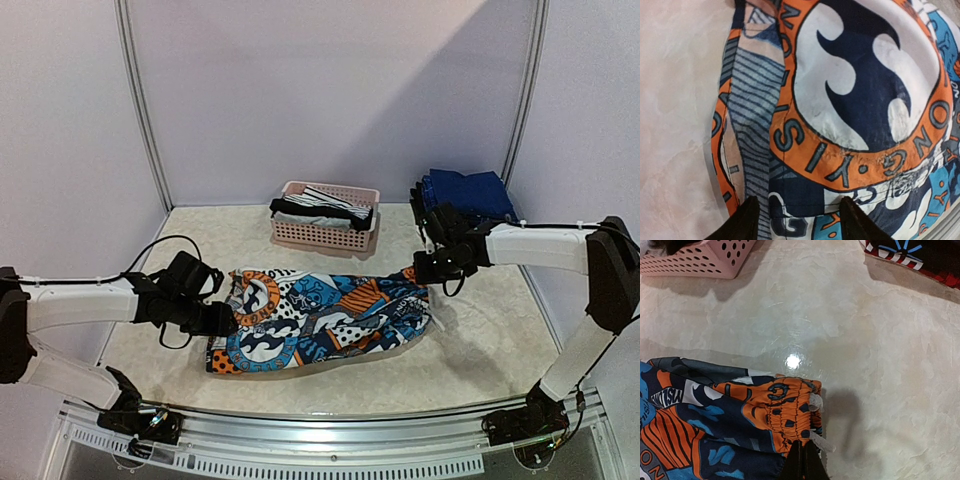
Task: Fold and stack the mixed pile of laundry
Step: Adjust the crumpled shorts at the center of the board.
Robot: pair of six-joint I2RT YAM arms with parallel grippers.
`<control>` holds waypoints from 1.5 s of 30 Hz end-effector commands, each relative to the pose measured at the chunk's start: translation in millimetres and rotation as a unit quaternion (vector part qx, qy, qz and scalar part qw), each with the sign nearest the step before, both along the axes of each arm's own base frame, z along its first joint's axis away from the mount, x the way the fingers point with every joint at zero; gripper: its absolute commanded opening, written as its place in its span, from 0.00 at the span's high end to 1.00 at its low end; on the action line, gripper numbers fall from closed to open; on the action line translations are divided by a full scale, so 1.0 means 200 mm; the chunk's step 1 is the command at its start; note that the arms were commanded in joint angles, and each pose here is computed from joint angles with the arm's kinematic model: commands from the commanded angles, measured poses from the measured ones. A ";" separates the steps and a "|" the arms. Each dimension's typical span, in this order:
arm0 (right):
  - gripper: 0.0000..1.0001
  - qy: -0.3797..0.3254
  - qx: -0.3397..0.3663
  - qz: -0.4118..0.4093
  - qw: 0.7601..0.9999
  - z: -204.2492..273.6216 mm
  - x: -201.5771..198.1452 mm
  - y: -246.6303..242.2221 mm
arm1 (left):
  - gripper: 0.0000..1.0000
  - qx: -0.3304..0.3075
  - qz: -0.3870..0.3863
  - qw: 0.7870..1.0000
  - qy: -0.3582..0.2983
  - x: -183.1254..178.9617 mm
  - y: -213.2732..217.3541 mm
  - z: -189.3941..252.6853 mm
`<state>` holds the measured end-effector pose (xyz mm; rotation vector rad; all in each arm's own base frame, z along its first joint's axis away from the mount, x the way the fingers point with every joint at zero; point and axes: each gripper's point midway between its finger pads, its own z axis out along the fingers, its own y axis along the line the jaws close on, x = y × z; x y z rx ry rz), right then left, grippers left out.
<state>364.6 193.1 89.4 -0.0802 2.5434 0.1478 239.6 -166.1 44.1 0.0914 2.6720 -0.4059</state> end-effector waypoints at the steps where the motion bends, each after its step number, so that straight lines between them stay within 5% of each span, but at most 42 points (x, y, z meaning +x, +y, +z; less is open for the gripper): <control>1: 1.00 0.003 0.004 0.002 1.000 -0.01 0.03 0.01 | 0.57 -0.001 0.000 1.000 0.014 -0.01 0.00 -0.05; 6: 1.00 0.005 0.003 0.003 1.000 -0.02 0.04 0.02 | 0.75 -0.018 -0.007 1.000 0.008 0.00 -0.03 -0.05; 10: 1.00 0.007 0.003 0.002 1.000 -0.02 0.03 0.02 | 1.00 -0.010 0.000 1.000 -0.009 0.03 -0.01 -0.03; 17: 0.99 0.008 0.002 -0.003 1.000 0.00 0.01 0.00 | 1.00 0.007 0.011 0.997 -0.073 0.07 0.05 0.09; 25: 0.51 -0.001 0.027 0.003 1.000 0.09 -0.07 -0.02 | 1.00 0.002 0.036 0.988 -0.148 0.12 0.11 0.24; 28: 0.26 -0.017 0.060 0.013 0.998 0.16 -0.12 -0.01 | 1.00 0.002 0.041 0.985 -0.165 0.13 0.12 0.27; 31: 0.15 -0.031 0.108 0.034 0.993 0.21 -0.18 0.03 | 1.00 0.011 0.043 0.985 -0.170 0.15 0.13 0.27; 37: 0.17 -0.026 0.208 0.067 0.975 0.25 -0.29 0.10 | 1.00 0.011 0.040 0.985 -0.169 0.17 0.12 0.26; 45: 0.26 0.008 0.246 0.067 0.967 0.13 -0.33 0.12 | 1.00 0.009 0.044 0.984 -0.170 0.17 0.12 0.26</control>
